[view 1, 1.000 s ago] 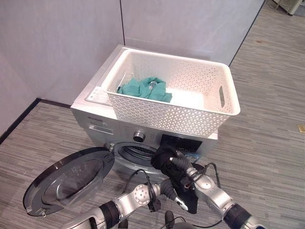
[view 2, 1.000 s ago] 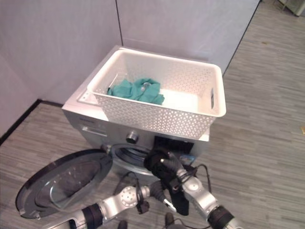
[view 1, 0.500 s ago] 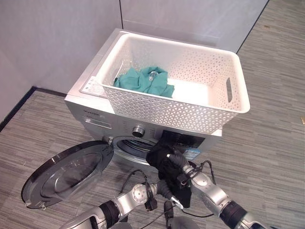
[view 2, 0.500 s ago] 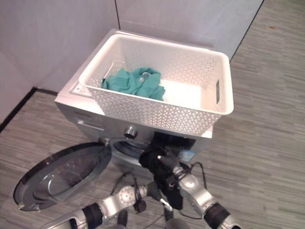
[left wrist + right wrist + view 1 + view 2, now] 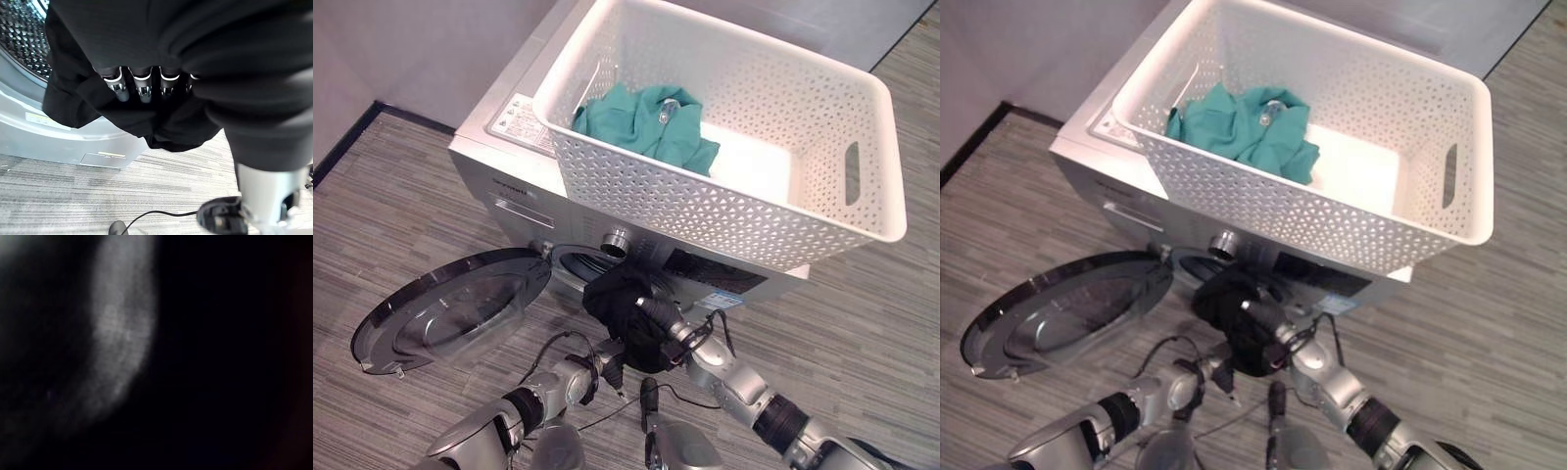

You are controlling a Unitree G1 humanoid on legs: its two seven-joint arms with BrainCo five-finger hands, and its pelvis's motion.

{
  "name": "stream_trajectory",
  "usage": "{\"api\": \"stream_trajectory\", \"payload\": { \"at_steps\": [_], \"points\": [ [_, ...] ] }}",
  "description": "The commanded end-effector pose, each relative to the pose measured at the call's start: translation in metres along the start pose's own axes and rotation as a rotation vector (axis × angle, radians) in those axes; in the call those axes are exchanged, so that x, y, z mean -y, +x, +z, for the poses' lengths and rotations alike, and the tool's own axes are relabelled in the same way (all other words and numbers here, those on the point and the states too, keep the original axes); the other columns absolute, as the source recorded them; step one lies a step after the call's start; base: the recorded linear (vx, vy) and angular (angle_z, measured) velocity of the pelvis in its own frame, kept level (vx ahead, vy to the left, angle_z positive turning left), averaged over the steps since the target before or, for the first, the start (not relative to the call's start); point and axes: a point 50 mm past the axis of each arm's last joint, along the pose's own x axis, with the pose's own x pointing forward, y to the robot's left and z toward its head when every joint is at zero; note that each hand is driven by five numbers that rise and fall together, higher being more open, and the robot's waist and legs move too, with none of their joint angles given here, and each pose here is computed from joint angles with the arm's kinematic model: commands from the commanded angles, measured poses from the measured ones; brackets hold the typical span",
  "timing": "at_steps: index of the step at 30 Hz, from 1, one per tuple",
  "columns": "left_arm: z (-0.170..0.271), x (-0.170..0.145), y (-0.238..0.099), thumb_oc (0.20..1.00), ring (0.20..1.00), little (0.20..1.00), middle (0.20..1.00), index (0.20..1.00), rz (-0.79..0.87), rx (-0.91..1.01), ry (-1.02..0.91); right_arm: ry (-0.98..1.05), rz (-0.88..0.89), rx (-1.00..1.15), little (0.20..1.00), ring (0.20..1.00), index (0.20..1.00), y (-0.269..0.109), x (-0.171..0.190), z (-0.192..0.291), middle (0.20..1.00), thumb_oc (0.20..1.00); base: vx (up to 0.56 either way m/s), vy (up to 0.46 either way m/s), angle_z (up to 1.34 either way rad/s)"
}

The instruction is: Grab the laundry basket,head to the washer,open it,put in the laundry and shut it.

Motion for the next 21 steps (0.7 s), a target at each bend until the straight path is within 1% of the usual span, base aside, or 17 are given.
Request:
{"api": "stream_trajectory", "payload": {
  "at_steps": [1,2,3,4,5,6,7,8,10,11,12,16,18,21],
  "points": [
    [0.034,-0.016,0.023,1.000,1.000,1.000,1.000,1.000,0.172,0.015,-0.195,0.103,0.100,0.363,0.200,0.200,0.200,0.011,-0.026,0.070,0.200,0.200,-0.05,-0.047,0.23],
    [0.034,-0.016,0.023,1.000,1.000,1.000,1.000,1.000,0.173,0.015,-0.196,0.102,0.100,0.363,0.200,0.200,0.200,0.011,-0.026,0.070,0.200,0.200,-0.05,-0.047,0.11],
    [0.037,-0.020,0.025,1.000,1.000,1.000,1.000,1.000,0.210,0.005,-0.281,0.108,0.089,0.358,0.200,0.200,0.200,0.011,-0.025,0.069,0.200,0.200,-0.05,-0.044,0.06],
    [0.044,-0.028,0.028,1.000,1.000,1.000,1.000,1.000,0.275,-0.002,-0.448,0.121,0.066,0.335,0.200,0.200,0.200,0.013,-0.024,0.065,0.200,0.200,-0.05,-0.044,0.00],
    [0.044,-0.029,0.028,1.000,1.000,1.000,1.000,1.000,0.276,-0.002,-0.448,0.121,0.066,0.335,0.200,0.200,0.200,0.013,-0.024,0.065,0.200,0.200,-0.05,-0.053,0.01],
    [0.052,-0.041,0.031,1.000,1.000,1.000,1.000,1.000,0.343,0.014,-0.630,0.129,0.046,0.305,0.200,0.200,0.200,0.015,-0.024,0.060,0.200,0.200,0.00,0.000,0.00],
    [0.051,-0.041,0.031,1.000,1.000,1.000,1.000,1.000,0.344,0.013,-0.630,0.129,0.046,0.306,0.200,0.200,0.200,0.015,-0.024,0.060,0.200,0.200,-0.03,-0.033,-0.01],
    [0.055,-0.045,0.031,1.000,1.000,1.000,1.000,1.000,0.364,0.023,-0.701,0.137,0.041,0.296,0.200,0.200,0.200,0.017,-0.024,0.059,0.200,0.200,0.00,0.000,0.00],
    [0.055,-0.045,0.031,1.000,1.000,1.000,1.000,1.000,0.364,0.023,-0.702,0.137,0.042,0.296,0.200,0.200,0.200,0.017,-0.024,0.059,0.200,0.200,0.00,0.000,0.00],
    [0.056,-0.049,0.031,1.000,1.000,1.000,1.000,1.000,0.415,0.009,-0.896,0.152,0.033,0.264,0.200,0.200,0.200,0.017,-0.024,0.054,0.200,0.200,0.00,-0.037,-0.01],
    [0.054,-0.047,0.030,1.000,1.000,1.000,1.000,1.000,0.422,-0.009,-0.974,0.161,0.032,0.251,0.200,0.200,0.200,0.017,-0.025,0.052,0.200,0.200,0.00,-0.037,0.00],
    [0.052,-0.045,0.030,1.000,1.000,1.000,1.000,1.000,0.423,-0.022,-1.010,0.167,0.035,0.249,0.200,0.200,0.200,0.017,-0.026,0.052,0.200,0.200,0.00,0.000,0.00],
    [0.049,-0.036,0.027,1.000,1.000,1.000,1.000,1.000,0.429,-0.060,-1.058,0.177,0.055,0.245,0.200,0.200,0.200,0.018,-0.030,0.052,0.200,0.200,0.02,-0.052,0.00],
    [0.047,-0.033,0.026,1.000,1.000,1.000,1.000,1.000,0.441,-0.077,-1.091,0.186,0.055,0.248,0.200,0.200,0.200,0.018,-0.030,0.053,0.200,0.200,0.01,-0.029,-0.01]
  ]
}}
